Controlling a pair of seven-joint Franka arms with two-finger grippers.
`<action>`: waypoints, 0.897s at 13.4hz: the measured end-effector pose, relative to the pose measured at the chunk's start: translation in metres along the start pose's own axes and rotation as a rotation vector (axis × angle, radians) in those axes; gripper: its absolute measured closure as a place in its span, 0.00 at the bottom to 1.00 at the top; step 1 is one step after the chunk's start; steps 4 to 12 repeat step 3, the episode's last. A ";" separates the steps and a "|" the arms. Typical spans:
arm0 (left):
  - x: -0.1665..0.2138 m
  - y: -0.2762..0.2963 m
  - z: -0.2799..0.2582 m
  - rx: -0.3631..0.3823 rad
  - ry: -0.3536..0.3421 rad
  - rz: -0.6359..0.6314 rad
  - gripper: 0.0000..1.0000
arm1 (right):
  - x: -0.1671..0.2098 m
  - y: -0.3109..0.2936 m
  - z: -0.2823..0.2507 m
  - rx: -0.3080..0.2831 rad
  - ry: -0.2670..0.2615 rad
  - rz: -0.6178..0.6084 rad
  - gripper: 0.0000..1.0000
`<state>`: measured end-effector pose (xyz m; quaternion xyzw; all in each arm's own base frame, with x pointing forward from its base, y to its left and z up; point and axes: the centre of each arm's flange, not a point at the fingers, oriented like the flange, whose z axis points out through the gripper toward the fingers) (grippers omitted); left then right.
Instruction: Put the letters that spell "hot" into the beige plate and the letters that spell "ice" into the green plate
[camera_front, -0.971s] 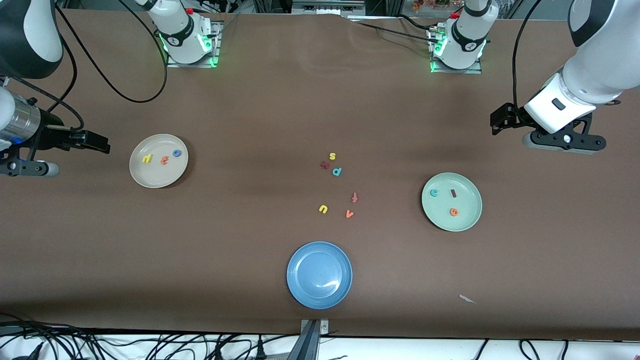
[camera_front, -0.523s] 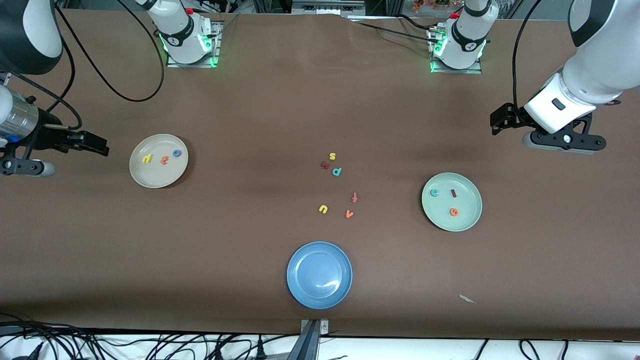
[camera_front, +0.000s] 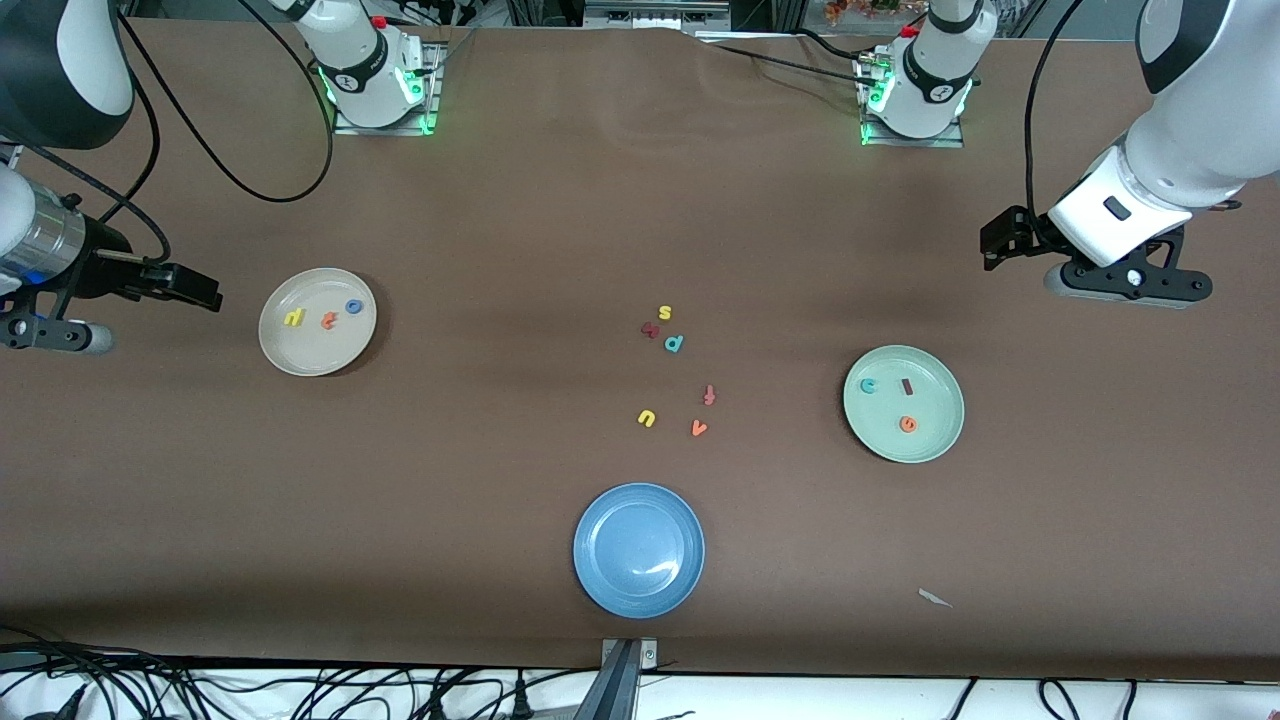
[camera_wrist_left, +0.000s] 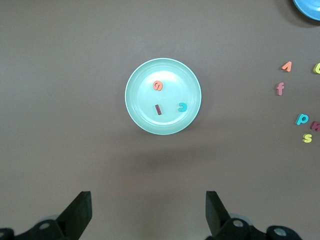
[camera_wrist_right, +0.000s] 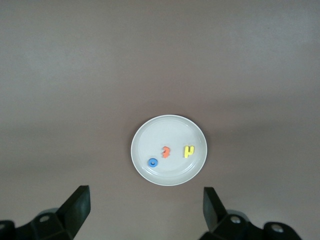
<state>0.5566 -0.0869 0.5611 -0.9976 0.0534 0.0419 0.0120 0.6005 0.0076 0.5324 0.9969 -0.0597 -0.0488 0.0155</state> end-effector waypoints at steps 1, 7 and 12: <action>0.000 0.000 0.000 0.000 0.000 0.000 0.00 | 0.000 -0.001 0.000 0.000 0.000 -0.001 0.00; 0.000 0.000 0.000 0.000 0.001 0.000 0.00 | 0.000 -0.001 0.000 0.000 0.000 -0.002 0.00; 0.000 0.000 0.000 0.000 0.001 0.000 0.00 | 0.000 -0.001 0.000 0.000 0.000 -0.002 0.00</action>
